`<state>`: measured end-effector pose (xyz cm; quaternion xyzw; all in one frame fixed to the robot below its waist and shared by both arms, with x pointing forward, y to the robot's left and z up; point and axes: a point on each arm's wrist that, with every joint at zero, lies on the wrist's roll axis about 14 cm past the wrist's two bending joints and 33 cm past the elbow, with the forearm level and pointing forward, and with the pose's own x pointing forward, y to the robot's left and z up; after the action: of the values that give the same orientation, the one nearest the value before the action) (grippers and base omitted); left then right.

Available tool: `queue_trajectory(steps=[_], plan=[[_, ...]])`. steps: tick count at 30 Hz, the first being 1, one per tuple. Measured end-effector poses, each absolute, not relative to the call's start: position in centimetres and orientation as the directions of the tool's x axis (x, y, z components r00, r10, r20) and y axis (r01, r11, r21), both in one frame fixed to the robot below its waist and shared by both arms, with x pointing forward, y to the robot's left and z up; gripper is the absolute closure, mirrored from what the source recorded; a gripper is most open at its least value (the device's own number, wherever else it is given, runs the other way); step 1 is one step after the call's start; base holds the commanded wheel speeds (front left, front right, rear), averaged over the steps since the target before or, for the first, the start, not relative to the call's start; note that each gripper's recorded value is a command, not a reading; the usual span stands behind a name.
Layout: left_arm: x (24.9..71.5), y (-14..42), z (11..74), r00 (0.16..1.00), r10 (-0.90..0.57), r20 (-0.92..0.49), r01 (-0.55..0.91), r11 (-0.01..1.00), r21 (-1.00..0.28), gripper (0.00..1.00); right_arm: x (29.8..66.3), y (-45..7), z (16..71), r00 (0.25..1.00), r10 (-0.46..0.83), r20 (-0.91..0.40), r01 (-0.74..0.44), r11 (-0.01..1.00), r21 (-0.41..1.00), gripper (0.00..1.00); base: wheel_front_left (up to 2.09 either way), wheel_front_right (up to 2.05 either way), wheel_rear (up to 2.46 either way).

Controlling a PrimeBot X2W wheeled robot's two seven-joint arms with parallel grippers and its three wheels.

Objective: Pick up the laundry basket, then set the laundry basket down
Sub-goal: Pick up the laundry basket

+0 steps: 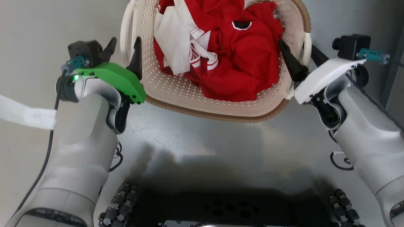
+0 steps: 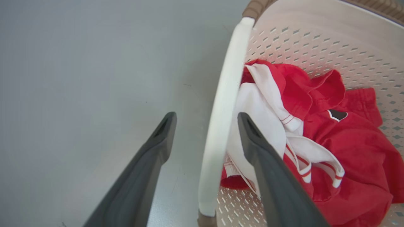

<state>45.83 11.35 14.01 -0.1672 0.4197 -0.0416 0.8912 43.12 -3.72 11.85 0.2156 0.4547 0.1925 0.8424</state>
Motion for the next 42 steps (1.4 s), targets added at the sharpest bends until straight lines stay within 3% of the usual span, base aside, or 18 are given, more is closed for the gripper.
queue_trajectory(steps=[3,5,6,7,8,9,10,11,42], plan=[[46.3,11.1,13.9,0.645,-0.224,-0.73,-0.053,0.941,-0.335,0.0,43.3,-3.8,11.4,0.508,0.518,-0.689,-0.134,0.837,0.53,0.0,0.0,0.0,0.0],[46.3,11.0,13.8,0.642,-0.234,-0.73,-0.047,0.939,-0.342,0.2,43.2,-3.9,11.2,0.501,0.517,-0.694,-0.135,0.839,0.527,0.0,0.0,0.0,0.0],[46.1,10.9,13.7,0.637,-0.237,-0.733,-0.048,0.937,-0.345,0.51,43.2,-3.8,11.2,0.5,0.518,-0.694,-0.135,0.838,0.528,0.18,0.0,0.0,0.0],[46.0,10.9,13.6,0.633,-0.239,-0.736,-0.055,0.935,-0.35,0.59,43.2,-3.8,11.1,0.501,0.519,-0.693,-0.134,0.837,0.53,0.27,0.0,0.0,0.0],[45.8,10.9,13.5,0.629,-0.238,-0.74,-0.061,0.934,-0.353,0.91,43.2,-3.7,11.1,0.501,0.521,-0.691,-0.137,0.836,0.531,0.63,0.0,0.0,0.0],[45.8,10.7,13.5,0.629,-0.244,-0.739,-0.059,0.932,-0.358,1.0,43.2,-3.6,11.2,0.502,0.524,-0.688,-0.139,0.834,0.533,0.81,0.0,0.0,0.0],[45.9,10.7,13.5,0.631,-0.245,-0.736,-0.059,0.931,-0.361,1.0,43.2,-3.6,11.2,0.501,0.525,-0.688,-0.139,0.834,0.535,0.98,0.0,0.0,0.0],[46.0,10.7,13.5,0.633,-0.247,-0.734,-0.055,0.931,-0.361,1.0,43.2,-3.6,11.2,0.501,0.525,-0.688,-0.14,0.834,0.534,1.0,0.0,0.0,0.0],[44.3,7.7,19.9,0.645,-0.316,-0.696,-0.026,0.901,-0.433,1.0,44.4,-5.5,18.3,0.579,0.452,-0.678,-0.159,0.879,0.45,1.0,0.0,0.0,0.0]])
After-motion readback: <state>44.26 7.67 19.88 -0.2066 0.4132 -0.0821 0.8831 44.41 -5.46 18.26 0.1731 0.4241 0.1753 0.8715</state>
